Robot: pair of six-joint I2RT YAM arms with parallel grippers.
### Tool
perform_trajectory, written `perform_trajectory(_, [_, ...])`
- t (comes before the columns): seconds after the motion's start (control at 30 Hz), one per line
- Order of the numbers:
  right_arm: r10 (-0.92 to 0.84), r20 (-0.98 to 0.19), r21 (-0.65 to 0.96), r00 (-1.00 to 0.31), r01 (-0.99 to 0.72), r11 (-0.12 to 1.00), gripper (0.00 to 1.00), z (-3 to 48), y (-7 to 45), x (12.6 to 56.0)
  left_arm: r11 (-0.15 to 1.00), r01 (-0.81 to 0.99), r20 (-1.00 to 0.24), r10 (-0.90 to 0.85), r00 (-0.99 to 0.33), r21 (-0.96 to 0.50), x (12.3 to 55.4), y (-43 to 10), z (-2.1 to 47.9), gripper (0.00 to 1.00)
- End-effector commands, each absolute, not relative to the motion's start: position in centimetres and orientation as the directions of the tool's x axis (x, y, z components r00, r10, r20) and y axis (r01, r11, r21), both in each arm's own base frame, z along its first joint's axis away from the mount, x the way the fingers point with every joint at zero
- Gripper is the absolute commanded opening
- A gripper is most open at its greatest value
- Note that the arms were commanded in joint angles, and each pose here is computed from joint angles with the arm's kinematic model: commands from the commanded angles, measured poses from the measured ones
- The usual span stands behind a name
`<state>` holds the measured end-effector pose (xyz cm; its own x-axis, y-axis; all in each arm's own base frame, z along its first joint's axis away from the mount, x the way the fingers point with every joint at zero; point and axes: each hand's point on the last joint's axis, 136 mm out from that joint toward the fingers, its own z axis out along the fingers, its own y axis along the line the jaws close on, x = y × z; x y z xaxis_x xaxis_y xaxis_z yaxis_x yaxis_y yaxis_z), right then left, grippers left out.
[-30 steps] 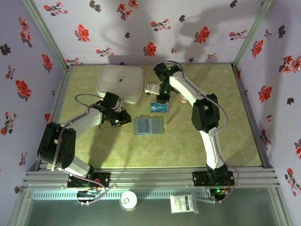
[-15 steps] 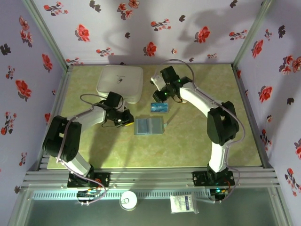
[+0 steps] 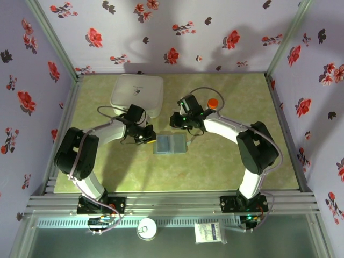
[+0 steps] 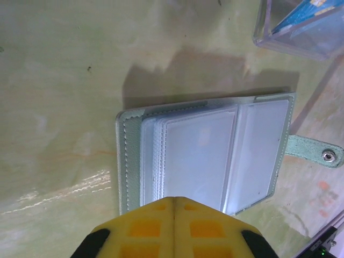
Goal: Take the credit cards out of the card holder
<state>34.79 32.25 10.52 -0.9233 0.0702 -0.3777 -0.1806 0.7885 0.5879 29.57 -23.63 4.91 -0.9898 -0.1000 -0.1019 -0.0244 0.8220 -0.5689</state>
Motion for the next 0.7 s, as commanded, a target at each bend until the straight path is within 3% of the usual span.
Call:
perform_trajectory(0.0, [0.151, -0.271, 0.686, -0.951, -0.08, 0.723, 0.19, 9.9, 34.2, 33.5, 0.848, -0.013, -0.121, -0.091, -0.988, -0.529, 29.8, -23.5, 4.8, 0.0])
perform_trajectory(0.2, [0.161, -0.215, 0.719, -0.963, -0.045, 0.693, 0.21, 8.7, 35.4, 32.1, 0.854, -0.019, -0.101, -0.084, -0.991, -0.52, 29.1, -23.3, 3.6, 0.0])
perform_trajectory(0.67, [0.14, -0.164, 0.658, -0.976, -0.003, 0.753, 0.27, 5.6, 34.4, 29.9, 0.862, -0.024, -0.056, -0.06, -0.997, -0.506, 28.1, -23.0, 1.6, 0.0])
